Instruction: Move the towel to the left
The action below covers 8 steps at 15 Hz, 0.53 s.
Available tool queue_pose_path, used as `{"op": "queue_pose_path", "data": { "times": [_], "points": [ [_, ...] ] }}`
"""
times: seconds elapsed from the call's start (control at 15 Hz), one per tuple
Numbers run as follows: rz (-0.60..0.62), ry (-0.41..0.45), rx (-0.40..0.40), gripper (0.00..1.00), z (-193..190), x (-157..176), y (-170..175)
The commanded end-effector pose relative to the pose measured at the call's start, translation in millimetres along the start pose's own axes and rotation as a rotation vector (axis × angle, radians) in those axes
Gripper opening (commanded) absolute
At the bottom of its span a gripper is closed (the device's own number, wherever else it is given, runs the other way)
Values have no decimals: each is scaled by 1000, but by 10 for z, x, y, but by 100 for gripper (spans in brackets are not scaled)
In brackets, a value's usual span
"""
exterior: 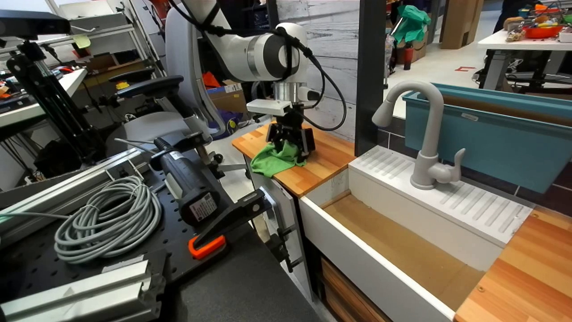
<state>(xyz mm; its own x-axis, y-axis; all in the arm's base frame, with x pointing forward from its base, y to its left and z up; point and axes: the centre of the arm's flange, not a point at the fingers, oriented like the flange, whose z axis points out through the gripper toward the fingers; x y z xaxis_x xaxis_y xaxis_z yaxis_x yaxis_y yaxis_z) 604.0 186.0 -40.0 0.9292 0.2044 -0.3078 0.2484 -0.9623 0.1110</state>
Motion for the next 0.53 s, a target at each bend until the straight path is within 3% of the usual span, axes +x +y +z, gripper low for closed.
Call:
{"op": "queue_pose_path", "data": {
  "times": [0.0,0.47],
  "points": [
    [-71,29,-43,100,203,443,-397],
    [-161,24,-84,100,143,723,-988]
  ]
}}
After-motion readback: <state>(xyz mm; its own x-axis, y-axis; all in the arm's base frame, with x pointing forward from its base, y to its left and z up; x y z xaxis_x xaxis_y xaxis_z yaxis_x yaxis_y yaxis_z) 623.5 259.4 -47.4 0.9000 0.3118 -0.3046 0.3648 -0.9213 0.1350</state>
